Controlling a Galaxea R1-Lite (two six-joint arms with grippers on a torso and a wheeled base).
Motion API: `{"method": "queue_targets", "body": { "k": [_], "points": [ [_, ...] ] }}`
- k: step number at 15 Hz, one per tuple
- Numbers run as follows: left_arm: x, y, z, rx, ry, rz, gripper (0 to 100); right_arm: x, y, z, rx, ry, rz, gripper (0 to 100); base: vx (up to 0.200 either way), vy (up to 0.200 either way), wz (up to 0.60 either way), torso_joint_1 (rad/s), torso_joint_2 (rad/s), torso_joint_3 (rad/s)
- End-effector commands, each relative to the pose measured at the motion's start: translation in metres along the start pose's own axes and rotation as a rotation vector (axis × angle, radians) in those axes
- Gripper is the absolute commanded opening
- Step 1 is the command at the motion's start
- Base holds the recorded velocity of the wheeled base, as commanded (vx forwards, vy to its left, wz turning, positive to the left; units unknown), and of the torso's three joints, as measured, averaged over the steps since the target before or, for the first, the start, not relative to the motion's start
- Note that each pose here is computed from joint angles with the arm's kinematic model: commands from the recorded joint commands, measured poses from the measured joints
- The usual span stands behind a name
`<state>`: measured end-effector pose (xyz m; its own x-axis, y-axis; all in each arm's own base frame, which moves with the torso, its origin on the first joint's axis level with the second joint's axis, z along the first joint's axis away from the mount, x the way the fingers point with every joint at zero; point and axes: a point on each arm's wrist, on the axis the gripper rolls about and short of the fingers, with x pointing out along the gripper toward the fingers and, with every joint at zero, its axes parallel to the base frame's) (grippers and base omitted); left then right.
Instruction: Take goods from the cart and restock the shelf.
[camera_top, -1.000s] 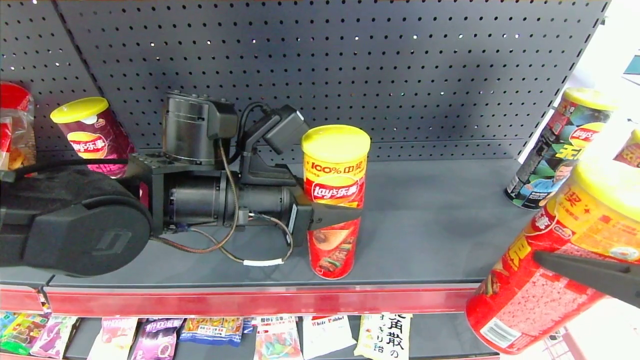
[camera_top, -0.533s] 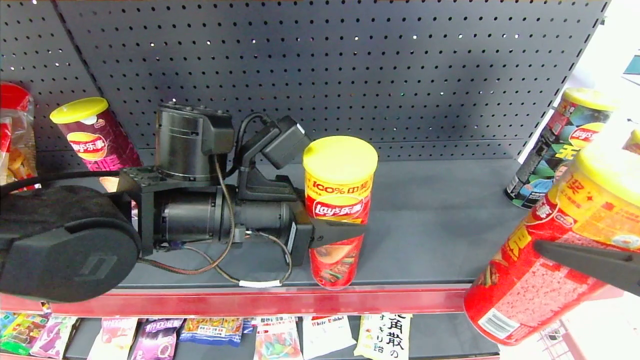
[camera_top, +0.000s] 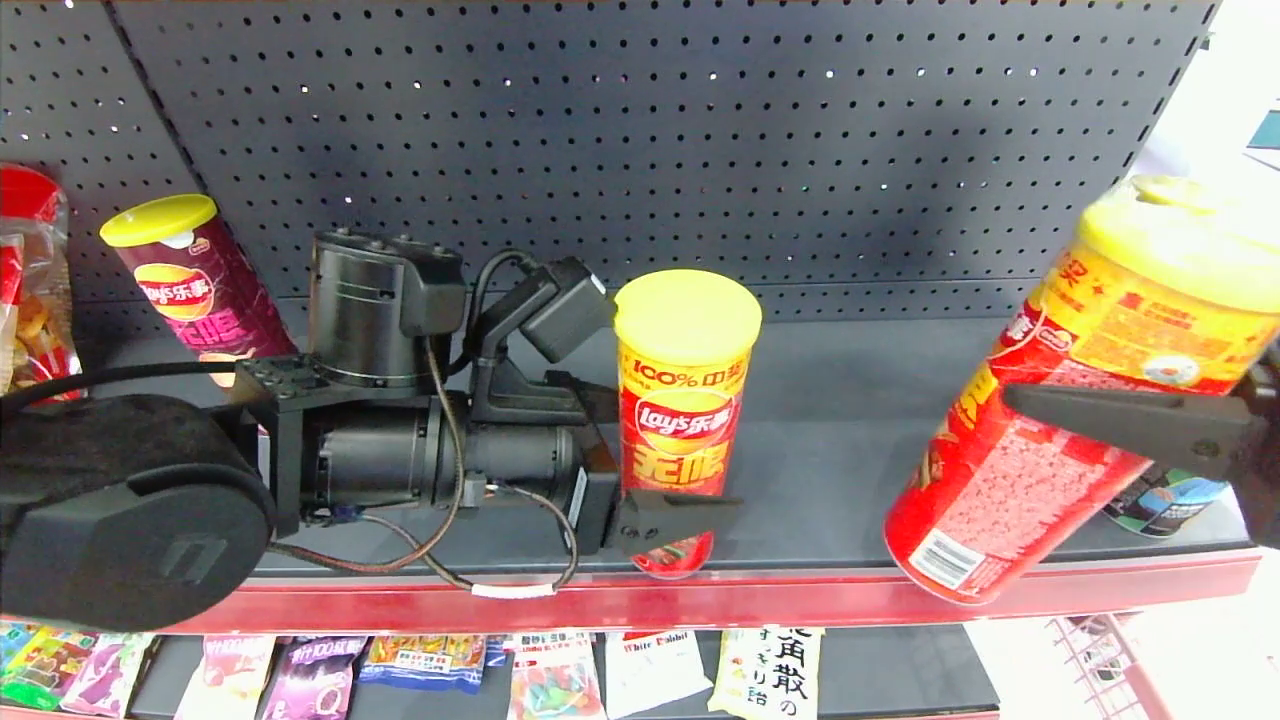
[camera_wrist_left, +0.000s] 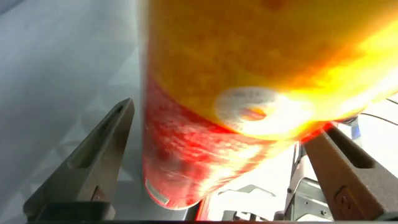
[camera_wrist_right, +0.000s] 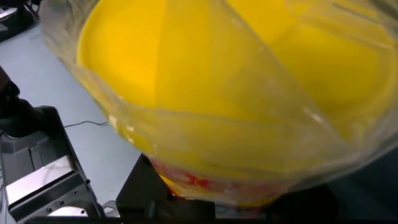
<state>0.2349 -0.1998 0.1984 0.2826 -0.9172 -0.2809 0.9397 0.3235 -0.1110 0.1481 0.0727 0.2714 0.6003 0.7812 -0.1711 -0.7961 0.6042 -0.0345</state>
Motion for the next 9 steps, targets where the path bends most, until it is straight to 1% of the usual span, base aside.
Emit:
{"method": "queue_targets", "body": {
  "k": [1, 3, 6, 8, 9],
  "points": [
    [-0.002, -0.001, -0.003, -0.003, 0.006, 0.004, 100, 0.022, -0.011, 0.003, 0.014, 0.031, 0.014, 0, 0.0, 0.0, 0.0, 0.0, 0.0, 0.0],
    [-0.009, -0.001, -0.007, -0.012, 0.012, 0.029, 100, 0.042, -0.023, 0.01, 0.011, 0.039, 0.016, 0, 0.0, 0.0, 0.0, 0.0, 0.0, 0.0],
    [-0.027, 0.002, -0.01, -0.022, 0.005, 0.072, 100, 0.073, -0.041, 0.014, -0.014, 0.06, 0.017, 0, 0.0, 0.0, 0.0, 0.0, 0.0, 0.0],
    [-0.033, 0.001, -0.012, -0.026, 0.002, 0.082, 100, 0.083, -0.046, 0.013, -0.009, 0.07, 0.023, 0, 0.0, 0.0, 0.0, 0.0, 0.0, 0.0],
    [-0.041, -0.001, -0.013, -0.027, -0.001, 0.092, 100, 0.099, -0.05, 0.011, -0.009, 0.086, 0.042, 0, 0.0, 0.0, 0.0, 0.0, 0.0, 0.0]
  ]
}}
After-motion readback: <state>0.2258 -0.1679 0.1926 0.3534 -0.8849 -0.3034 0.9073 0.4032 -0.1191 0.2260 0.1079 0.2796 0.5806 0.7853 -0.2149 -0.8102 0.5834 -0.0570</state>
